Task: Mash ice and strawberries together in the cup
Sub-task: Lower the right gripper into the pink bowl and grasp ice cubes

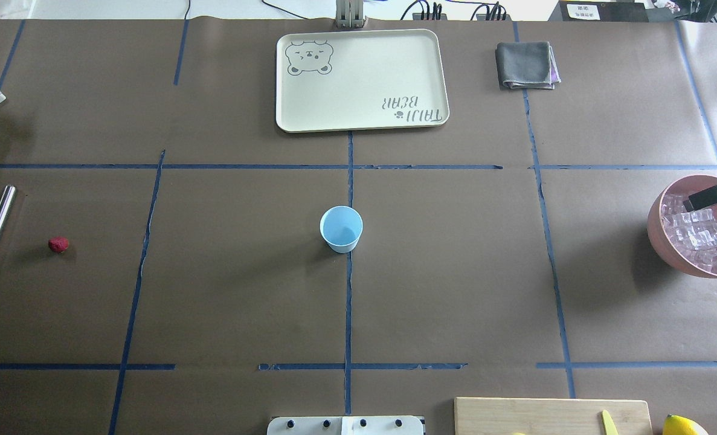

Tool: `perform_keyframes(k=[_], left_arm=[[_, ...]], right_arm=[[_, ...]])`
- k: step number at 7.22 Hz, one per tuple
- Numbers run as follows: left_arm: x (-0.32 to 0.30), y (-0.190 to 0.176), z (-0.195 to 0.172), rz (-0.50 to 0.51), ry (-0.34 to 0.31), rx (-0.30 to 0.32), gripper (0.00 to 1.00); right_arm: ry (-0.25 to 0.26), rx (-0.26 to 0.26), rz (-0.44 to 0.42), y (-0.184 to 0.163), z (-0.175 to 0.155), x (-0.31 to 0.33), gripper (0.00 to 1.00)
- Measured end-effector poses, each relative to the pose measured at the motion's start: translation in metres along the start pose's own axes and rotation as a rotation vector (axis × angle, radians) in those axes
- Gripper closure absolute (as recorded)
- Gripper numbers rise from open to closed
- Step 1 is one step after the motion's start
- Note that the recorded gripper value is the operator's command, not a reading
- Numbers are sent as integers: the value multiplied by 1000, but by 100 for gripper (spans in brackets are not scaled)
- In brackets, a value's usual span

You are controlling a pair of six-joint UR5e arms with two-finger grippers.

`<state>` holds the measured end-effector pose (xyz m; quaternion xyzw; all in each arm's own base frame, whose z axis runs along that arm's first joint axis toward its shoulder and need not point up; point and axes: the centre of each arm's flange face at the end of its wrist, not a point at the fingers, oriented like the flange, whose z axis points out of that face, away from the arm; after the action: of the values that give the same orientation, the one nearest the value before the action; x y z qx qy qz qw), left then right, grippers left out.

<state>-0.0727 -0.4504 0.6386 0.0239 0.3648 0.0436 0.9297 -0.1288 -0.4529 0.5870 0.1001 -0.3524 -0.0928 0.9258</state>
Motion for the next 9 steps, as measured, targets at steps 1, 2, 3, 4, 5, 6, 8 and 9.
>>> perform_keyframes(k=[1,2,3,4,5,6,8,9], left_arm=[[0,0,0,0,0,0,0],[0,0,0,0,0,0,0],[0,0,0,1,1,0,0],[1,0,-1,3,1,2,0],[1,0,-1,5,1,3,0],[2,0,-2,6,1,5,0],[3,-1,-3,8,0,7,0],[3,-1,-3,9,0,8,0]], right_arm=[[6,-12,-6,3,6,-2,28],[15,-22,-11,6,11,-1,31],[24,-29,-15,8,15,0,37],[31,-34,-17,11,18,1,48],[34,-37,-18,12,19,2,64],[35,-38,-18,13,20,2,78],[36,-38,-18,13,20,2,99],[34,-36,-19,13,19,2,99]])
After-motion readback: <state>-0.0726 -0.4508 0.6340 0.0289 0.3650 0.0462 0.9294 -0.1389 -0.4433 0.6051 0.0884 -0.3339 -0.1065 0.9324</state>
